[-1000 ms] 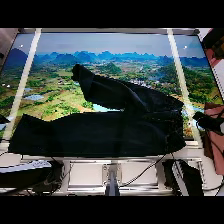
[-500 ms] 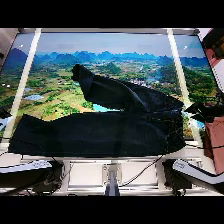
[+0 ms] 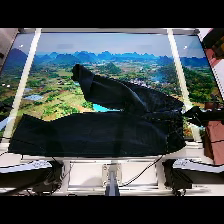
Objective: Fold the clothes and pants, and hang the long-sleeved shirts on hangers.
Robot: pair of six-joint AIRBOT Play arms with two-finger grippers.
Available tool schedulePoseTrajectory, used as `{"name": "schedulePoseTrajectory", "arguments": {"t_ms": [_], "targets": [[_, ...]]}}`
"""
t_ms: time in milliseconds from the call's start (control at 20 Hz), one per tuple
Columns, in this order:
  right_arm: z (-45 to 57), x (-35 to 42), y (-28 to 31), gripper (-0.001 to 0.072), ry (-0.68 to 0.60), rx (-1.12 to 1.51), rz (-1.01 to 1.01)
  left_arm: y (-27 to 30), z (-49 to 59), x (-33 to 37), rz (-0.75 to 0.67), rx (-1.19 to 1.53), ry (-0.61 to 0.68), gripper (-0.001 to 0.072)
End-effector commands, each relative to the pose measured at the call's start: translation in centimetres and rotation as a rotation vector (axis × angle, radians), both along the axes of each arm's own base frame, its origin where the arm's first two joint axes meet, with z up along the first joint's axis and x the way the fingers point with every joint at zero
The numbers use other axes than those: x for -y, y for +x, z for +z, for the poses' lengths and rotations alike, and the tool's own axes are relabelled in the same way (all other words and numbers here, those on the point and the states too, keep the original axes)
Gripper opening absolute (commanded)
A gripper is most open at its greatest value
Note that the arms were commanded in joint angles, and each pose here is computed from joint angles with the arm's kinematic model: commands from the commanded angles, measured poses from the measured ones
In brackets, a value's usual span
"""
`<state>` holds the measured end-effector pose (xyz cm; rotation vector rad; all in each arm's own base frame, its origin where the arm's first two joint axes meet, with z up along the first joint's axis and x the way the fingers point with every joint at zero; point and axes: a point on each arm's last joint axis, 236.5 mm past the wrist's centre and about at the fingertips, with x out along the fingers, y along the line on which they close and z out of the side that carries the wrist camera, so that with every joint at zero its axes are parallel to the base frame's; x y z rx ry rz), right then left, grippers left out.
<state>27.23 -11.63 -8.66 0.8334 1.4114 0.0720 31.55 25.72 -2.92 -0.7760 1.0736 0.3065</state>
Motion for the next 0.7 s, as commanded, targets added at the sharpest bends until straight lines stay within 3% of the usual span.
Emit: {"name": "schedulePoseTrajectory", "arguments": {"t_ms": [0,300,650], "targets": [[-1.7,-1.6,0.9,0.0531,0.121,0.026,0.005,2.3,1.6,1.2,0.035,0.107,-0.081,0.0573],[-1.6,-3.1,3.8,0.0496,0.245,0.149,-0.021,3.2,1.8,3.1,-0.012,0.107,-0.104,0.0573],[2.2,-2.6,2.8,0.0488,0.332,0.176,0.066,3.6,1.8,3.6,-0.028,0.106,-0.104,0.0572]]}}
